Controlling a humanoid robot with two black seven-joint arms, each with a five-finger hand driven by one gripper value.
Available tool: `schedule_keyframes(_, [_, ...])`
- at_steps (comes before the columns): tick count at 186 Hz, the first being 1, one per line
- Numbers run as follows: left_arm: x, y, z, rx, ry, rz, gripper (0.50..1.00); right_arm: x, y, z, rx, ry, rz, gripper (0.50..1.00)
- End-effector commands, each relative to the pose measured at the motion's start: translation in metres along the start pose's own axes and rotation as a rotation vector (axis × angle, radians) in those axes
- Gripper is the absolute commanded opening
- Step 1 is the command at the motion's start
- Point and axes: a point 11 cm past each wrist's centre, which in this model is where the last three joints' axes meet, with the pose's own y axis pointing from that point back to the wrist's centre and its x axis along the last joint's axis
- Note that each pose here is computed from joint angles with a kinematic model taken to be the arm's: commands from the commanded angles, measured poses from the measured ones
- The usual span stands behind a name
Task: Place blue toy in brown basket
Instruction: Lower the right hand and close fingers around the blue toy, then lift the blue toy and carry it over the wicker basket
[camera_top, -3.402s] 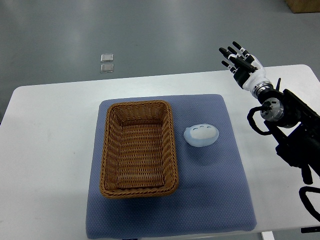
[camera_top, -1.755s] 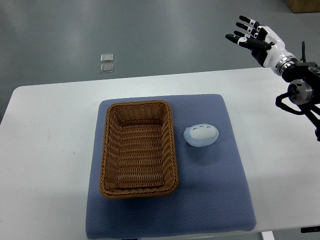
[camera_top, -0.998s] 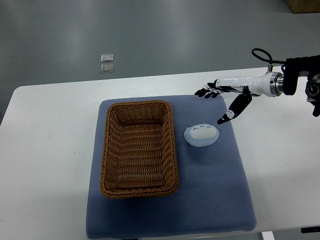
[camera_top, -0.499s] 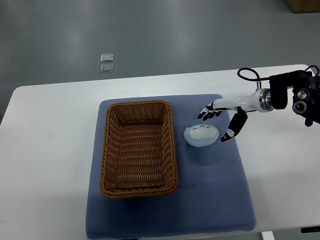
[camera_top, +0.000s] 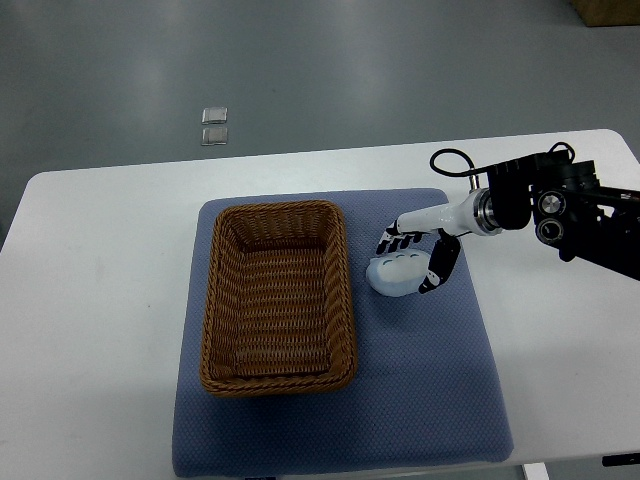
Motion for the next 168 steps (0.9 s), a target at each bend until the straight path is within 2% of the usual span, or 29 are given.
schedule_keyframes(1, [0.0, 0.0, 0.0, 0.001, 0.0, 0.0, 1.0, -0.002, -0.009, -0.006, -0.004, 0.031, 0.0, 0.84])
schedule_keyframes(37, [0.0, 0.0, 0.0, -0.001, 0.001, 0.0, 1.0, 0.0, -0.012, -0.001, -0.035, 0.055, 0.01, 0.827])
schedule_keyframes(48, [0.0, 0.0, 0.0, 0.001, 0.001, 0.0, 1.0, 0.0, -0.012, 0.0, -0.038, 0.058, 0.011, 0.787])
schedule_keyframes(66, [0.0, 0.0, 0.0, 0.001, 0.001, 0.0, 1.0, 0.0, -0.011, 0.001, -0.041, 0.062, 0.008, 0.754])
schedule_keyframes(80, [0.0, 0.0, 0.0, 0.001, 0.0, 0.0, 1.0, -0.001, -0.011, 0.001, -0.04, 0.064, 0.003, 0.705])
schedule_keyframes(91, [0.0, 0.0, 0.0, -0.001, 0.0, 0.0, 1.0, -0.001, -0.011, 0.001, -0.041, 0.065, 0.0, 0.637])
schedule_keyframes(108, [0.0, 0.0, 0.0, -0.001, 0.0, 0.0, 1.0, -0.003, -0.011, 0.003, -0.046, 0.065, -0.007, 0.582])
schedule_keyframes(141, [0.0, 0.0, 0.0, -0.001, 0.0, 0.0, 1.0, -0.001, -0.009, 0.006, -0.052, 0.063, -0.001, 0.58])
schedule_keyframes(168, [0.0, 0.0, 0.0, 0.001, 0.0, 0.0, 1.0, 0.03, 0.008, 0.005, -0.065, 0.084, 0.06, 0.58])
